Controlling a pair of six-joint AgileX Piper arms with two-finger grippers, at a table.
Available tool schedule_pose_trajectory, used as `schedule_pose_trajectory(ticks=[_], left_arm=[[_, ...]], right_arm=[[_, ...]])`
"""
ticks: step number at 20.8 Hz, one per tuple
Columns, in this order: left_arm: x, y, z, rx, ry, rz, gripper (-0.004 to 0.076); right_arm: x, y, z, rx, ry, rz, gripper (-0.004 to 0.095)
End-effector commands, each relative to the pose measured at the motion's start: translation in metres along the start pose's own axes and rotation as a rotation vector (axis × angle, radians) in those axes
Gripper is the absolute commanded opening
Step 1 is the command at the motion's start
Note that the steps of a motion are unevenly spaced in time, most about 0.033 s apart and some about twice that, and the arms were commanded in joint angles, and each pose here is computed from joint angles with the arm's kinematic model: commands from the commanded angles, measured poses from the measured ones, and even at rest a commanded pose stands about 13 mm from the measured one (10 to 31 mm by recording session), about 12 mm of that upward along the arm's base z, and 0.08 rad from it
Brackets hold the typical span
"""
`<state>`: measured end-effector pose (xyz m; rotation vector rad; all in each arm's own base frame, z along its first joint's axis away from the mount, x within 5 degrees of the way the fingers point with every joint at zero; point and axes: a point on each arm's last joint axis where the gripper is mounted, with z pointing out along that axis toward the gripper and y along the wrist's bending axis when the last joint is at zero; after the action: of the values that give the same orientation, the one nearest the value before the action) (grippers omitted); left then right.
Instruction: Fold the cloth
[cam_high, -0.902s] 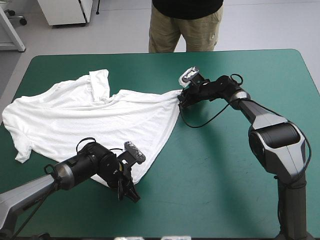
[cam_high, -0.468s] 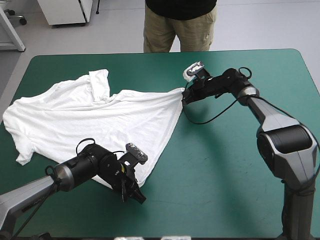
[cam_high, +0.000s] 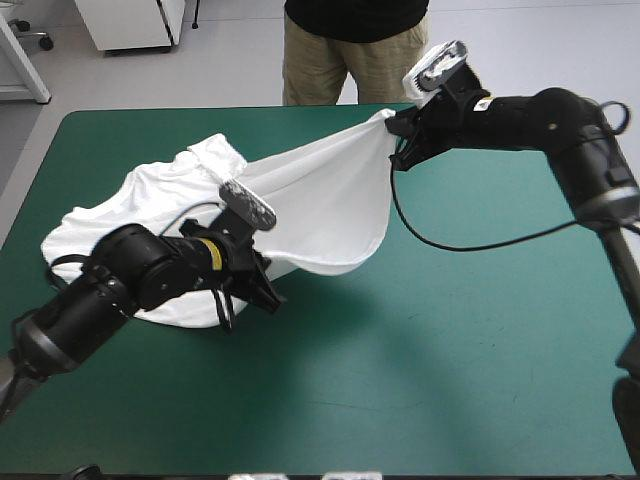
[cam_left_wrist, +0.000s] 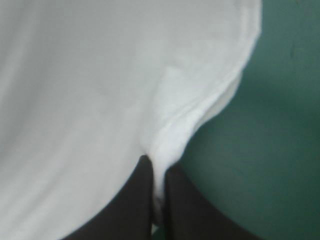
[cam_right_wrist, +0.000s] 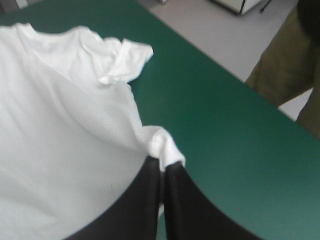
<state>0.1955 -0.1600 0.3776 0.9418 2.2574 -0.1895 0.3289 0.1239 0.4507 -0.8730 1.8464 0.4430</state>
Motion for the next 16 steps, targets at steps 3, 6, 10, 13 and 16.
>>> schedule_pose_trajectory(ticks=[3,6,10,13,16], left_arm=[[-0.056,0.028,-0.107,-0.245,-0.387,0.067,-0.0009],[-0.076,0.042,-0.171,-0.4,-0.571,0.131,-0.0009],[-0.089,0.054,-0.263,-0.552,-0.856,0.115,-0.0009],[-0.079,0.053,-0.322,-0.56,-1.075,0.089,-0.0009],[-0.065,0.046,-0.353,-0.503,-1.201,0.11,-0.0009]], right_arm=[[-0.06,0.054,-0.141,0.173,-0.385,-0.135,-0.0017],[-0.071,0.083,-0.207,0.276,-0.579,-0.194,-0.0017],[-0.071,0.123,-0.287,0.394,-0.817,-0.258,-0.0017],[-0.073,0.149,-0.331,0.407,-0.916,-0.322,-0.0017],[-0.077,0.164,-0.36,0.439,-0.952,-0.38,-0.0017]])
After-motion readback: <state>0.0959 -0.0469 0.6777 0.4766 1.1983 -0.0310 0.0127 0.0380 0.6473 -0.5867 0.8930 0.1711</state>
